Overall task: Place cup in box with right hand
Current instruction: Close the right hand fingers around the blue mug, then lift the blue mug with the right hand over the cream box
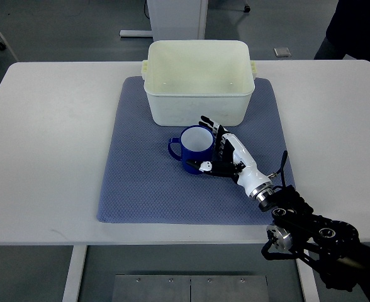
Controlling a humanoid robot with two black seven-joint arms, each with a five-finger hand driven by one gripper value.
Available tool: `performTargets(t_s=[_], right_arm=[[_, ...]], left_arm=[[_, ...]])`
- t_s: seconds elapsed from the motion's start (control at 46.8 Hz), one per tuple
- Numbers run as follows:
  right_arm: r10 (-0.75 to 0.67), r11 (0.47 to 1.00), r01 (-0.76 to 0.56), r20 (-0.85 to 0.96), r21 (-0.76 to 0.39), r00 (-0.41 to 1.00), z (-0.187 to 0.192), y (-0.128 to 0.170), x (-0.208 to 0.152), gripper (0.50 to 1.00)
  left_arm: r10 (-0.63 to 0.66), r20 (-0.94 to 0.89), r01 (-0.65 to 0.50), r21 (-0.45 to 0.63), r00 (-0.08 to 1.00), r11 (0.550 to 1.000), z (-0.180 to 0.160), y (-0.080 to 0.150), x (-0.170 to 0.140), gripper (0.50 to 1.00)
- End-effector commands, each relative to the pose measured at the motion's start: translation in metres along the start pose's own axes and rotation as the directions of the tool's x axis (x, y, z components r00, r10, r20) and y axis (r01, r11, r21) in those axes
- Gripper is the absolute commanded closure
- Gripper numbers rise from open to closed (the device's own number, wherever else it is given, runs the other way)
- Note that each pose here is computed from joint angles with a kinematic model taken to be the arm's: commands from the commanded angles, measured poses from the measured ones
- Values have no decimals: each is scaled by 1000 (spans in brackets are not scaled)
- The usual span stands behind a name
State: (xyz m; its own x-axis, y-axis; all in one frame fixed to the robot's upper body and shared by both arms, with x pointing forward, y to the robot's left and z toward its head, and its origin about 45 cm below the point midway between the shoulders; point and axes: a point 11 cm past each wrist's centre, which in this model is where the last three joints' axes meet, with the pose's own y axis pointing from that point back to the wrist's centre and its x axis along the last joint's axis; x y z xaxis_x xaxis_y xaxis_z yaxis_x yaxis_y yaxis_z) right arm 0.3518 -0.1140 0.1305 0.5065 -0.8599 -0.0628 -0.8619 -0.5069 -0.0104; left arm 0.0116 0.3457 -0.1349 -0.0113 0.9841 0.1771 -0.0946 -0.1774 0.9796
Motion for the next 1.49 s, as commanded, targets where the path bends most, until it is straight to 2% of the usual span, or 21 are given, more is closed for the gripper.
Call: performTargets(t_s=[0.0,0.192,0.512,0.555,0.641,0.683,0.747,0.79,1.11,1.281,1.473], right_arm=[[1,1000,-1,-1,-1,1000,0,0,-1,582],[4,1000,-4,-9,-2,1000,1,-1,-6,613],[-8,1000,8,-6,3,1000,1,-6,-23,613],[-11,1000,11,-8,1,1000,2,-6,-24,628],[-6,1000,6,-11,3,1000,1,-6,-24,695],[-4,1000,4,-14,5,1000,1,-7,-24,745],[4,1000,-4,-25,8,1000,-1,-8,-23,881],[10,1000,-9,-33,12,999,-3,-10,-22,1000],[-19,1000,20,-67,16,998,-8,-12,-24,1000],[7,1000,-5,-108,17,994,-14,-4,4,1000],[16,999,-9,-157,46,988,-39,9,38,1000]], left_arm=[[0,0,0,0,1000,1000,0,0,0,500],[0,0,0,0,1000,1000,0,0,0,500],[0,0,0,0,1000,1000,0,0,0,500],[0,0,0,0,1000,1000,0,0,0,500],[0,0,0,0,1000,1000,0,0,0,500],[0,0,0,0,1000,1000,0,0,0,500],[0,0,0,0,1000,1000,0,0,0,500],[0,0,0,0,1000,1000,0,0,0,500],[0,0,0,0,1000,1000,0,0,0,500],[0,0,0,0,1000,1000,0,0,0,500],[0,0,0,0,1000,1000,0,0,0,500]])
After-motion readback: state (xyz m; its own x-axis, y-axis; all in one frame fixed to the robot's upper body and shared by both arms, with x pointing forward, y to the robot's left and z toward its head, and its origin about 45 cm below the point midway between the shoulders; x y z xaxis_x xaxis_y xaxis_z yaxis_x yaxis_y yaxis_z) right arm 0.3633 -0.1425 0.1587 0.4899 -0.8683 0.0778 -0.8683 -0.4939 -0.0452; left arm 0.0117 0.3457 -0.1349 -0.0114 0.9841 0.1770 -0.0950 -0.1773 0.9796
